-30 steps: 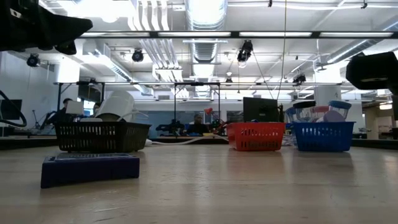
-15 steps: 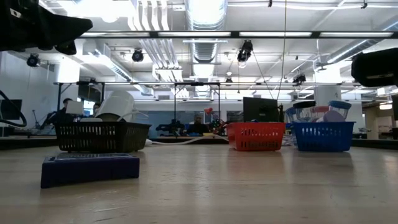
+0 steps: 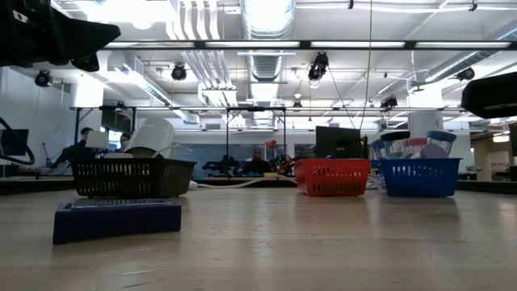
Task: Pick & Place Office items
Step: Put the light blue digital clock into the black bin
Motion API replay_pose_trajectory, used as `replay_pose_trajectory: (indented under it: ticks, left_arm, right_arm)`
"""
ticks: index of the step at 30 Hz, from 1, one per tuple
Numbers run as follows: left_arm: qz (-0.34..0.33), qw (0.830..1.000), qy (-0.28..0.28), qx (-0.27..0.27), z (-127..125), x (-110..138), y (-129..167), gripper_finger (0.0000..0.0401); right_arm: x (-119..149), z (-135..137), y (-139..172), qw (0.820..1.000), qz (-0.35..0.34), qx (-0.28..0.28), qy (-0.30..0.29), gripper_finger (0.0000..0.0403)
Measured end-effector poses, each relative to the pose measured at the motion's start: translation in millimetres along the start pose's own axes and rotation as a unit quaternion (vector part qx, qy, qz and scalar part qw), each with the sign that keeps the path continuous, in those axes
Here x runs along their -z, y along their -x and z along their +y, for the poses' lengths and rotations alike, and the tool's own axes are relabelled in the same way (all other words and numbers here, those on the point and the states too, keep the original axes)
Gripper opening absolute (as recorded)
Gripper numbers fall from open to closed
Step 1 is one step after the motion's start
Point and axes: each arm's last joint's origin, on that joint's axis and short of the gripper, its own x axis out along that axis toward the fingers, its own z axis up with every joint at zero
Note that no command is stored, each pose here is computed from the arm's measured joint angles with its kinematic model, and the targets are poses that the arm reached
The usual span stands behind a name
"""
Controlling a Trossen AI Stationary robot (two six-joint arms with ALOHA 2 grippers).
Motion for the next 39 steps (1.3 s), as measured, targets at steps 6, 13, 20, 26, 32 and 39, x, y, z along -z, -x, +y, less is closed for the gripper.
replay_pose_trajectory:
  ticks: [6,13,20,26,32,39]
  left_arm:
    - [0.0,1.0,0.0,0.0,0,0,0,0.0012]
    - [0.0,1.0,0.0,0.0,0,0,0,0.0012]
    - [0.0,1.0,0.002,0.0,0,0,0,0.0012]
    - [0.0,1.0,0.002,0.0,0,0,0,0.0012]
    - [0.0,1.0,0.002,0.0,0,0,0,0.0012]
    - [0.0,1.0,0.002,0.0,0,0,0,0.0012]
  right_arm:
    - [5,-1,9,1.0,0.0,0.0,-0.017,0.0151]
    - [11,-4,27,0.999,-0.026,0.017,-0.037,0.0151]
    - [34,-14,66,0.974,-0.208,0.052,-0.073,0.0151]
    - [62,-31,96,0.891,-0.44,0.063,-0.091,0.0151]
    - [107,-47,97,0.787,-0.599,0.074,-0.124,0.0151]
    - [148,-57,82,0.711,-0.675,0.115,-0.164,0.0151]
